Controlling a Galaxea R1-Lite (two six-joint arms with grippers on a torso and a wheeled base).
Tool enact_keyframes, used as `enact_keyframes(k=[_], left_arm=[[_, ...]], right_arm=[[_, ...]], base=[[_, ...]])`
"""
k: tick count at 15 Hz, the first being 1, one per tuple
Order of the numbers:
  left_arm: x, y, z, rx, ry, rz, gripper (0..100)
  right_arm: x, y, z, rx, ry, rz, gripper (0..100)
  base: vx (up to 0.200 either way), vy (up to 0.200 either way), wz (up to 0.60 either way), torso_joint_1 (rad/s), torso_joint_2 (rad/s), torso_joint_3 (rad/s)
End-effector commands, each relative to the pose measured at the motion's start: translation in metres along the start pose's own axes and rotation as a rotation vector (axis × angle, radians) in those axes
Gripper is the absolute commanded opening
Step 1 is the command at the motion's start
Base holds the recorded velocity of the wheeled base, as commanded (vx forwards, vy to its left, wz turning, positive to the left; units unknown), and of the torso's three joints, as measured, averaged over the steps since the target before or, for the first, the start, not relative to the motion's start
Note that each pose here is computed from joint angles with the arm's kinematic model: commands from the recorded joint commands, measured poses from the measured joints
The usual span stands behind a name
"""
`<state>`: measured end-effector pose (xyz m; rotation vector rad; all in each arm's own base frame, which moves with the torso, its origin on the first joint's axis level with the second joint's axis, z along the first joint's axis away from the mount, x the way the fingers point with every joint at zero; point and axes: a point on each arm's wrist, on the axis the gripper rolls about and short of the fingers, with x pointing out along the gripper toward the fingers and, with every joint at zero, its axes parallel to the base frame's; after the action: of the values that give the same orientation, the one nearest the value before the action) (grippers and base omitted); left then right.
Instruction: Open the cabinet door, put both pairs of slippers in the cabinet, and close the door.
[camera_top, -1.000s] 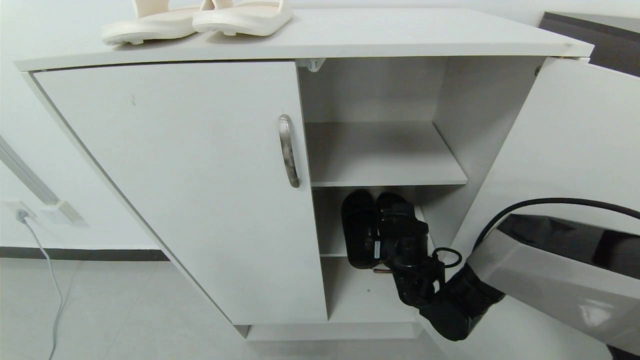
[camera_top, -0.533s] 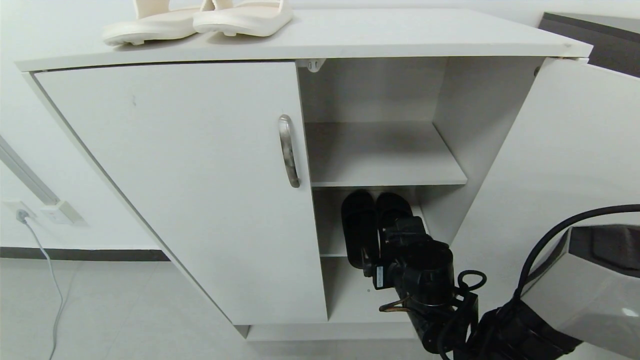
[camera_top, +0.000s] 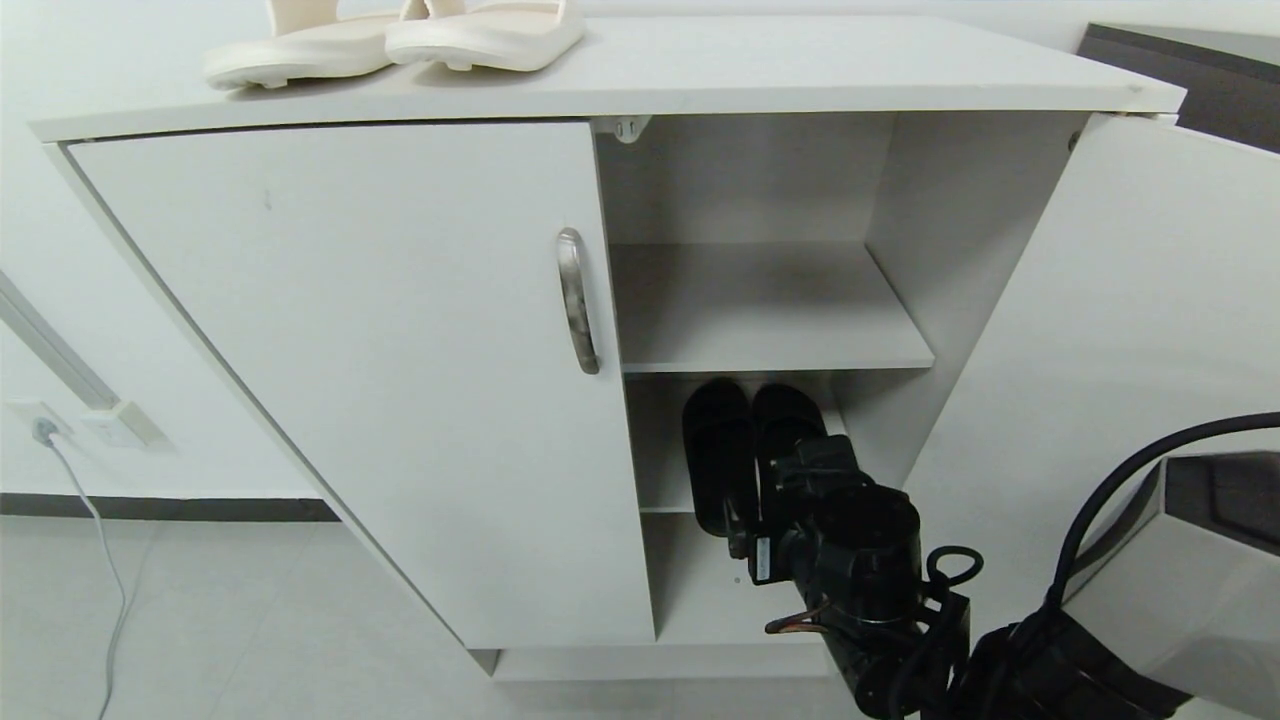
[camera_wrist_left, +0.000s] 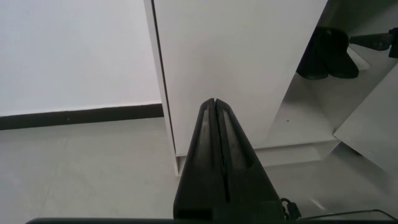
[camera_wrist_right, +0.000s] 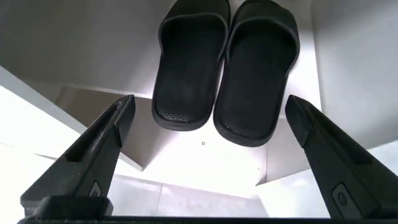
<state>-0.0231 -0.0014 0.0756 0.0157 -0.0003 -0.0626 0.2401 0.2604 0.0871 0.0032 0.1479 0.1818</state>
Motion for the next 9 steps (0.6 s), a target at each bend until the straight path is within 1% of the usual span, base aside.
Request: enact_keyframes(k=[1,4,9], left_arm=[[0.0001,0.0,0.0,0.0,0.001,0.0,0],[0.0001,0.0001,0.0,0.0,0.001,0.004,0],[0.0001,0.0001,0.0,0.0,0.001,0.004,0]], right_arm=[[-0.0015,0.002,-0.0003,-0.001,0.0,0.007,100],[-0.0031,0.0042,-0.0004,-0.002,-0.001,0.015,100],[-0.0038,0.0036,-0.0009,-0.003,0.002,0.015,100]], base=[[-0.2,0.0,0.0,0.017,0.01,0.002],[-0.2,0.0,0.0,-0.002,0.01,0.002],[0.0,0.0,0.0,0.0,0.0,0.0]])
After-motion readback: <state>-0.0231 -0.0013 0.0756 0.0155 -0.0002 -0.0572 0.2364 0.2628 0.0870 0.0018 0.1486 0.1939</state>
